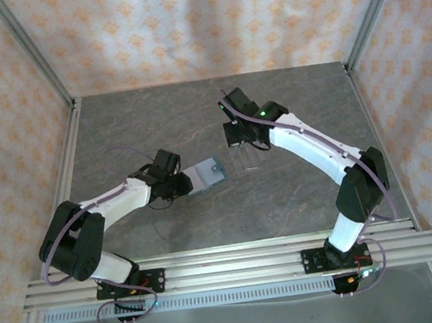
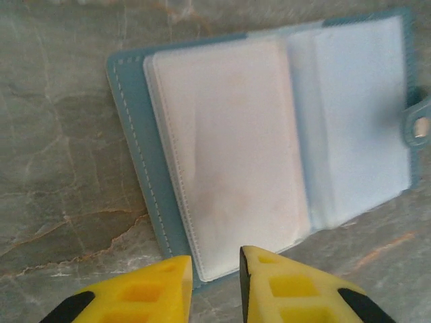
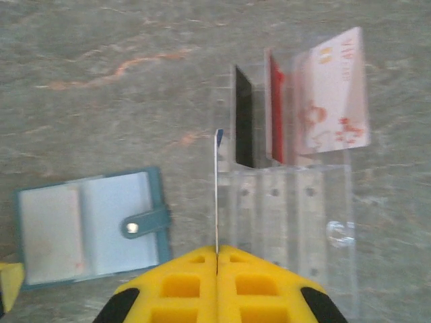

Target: Put the credit cards into the card holder

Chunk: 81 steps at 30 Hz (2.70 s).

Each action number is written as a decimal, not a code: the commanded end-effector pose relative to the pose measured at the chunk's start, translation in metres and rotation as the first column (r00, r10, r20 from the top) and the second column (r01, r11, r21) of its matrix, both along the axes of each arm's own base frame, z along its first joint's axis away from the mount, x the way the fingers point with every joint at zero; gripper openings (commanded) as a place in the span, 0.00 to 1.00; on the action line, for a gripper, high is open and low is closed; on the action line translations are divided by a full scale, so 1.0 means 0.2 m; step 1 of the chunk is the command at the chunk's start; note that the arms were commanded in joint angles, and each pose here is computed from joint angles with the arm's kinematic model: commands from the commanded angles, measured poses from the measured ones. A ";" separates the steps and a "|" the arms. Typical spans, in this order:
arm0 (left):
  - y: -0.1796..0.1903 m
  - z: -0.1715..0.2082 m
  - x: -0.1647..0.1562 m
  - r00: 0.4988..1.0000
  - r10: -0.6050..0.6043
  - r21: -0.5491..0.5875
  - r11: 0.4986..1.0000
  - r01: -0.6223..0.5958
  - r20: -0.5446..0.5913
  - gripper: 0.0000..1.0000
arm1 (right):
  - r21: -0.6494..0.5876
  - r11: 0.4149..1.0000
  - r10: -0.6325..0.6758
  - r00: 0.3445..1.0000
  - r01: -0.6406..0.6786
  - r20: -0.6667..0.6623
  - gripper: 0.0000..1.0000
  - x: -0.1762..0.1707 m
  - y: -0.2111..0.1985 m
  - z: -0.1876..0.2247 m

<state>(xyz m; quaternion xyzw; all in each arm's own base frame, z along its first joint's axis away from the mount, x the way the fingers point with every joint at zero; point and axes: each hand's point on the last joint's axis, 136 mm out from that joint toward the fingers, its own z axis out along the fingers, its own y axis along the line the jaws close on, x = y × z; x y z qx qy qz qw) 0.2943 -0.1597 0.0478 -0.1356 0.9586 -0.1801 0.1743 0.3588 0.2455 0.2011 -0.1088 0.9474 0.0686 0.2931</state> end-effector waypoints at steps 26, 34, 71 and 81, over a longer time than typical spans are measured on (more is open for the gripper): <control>0.14 -0.17 0.06 0.994 0.039 0.172 0.985 -0.021 -0.101 0.26 | 0.638 0.728 0.283 0.958 -0.251 0.053 0.00 -0.08 0.58 -0.36; 0.16 -0.22 0.00 0.992 0.043 0.174 0.984 -0.022 -0.119 0.26 | 0.677 0.697 0.279 0.959 -0.237 0.049 0.00 -0.06 0.60 -0.44; 0.17 -0.24 -0.02 0.989 0.051 0.169 0.985 -0.027 -0.138 0.26 | 0.687 0.702 0.248 0.969 -0.187 0.010 0.00 0.02 0.55 -0.63; 0.16 -0.25 -0.02 0.988 0.054 0.167 0.985 -0.029 -0.143 0.26 | 0.694 0.696 0.258 0.966 -0.184 -0.003 0.00 0.01 0.56 -0.65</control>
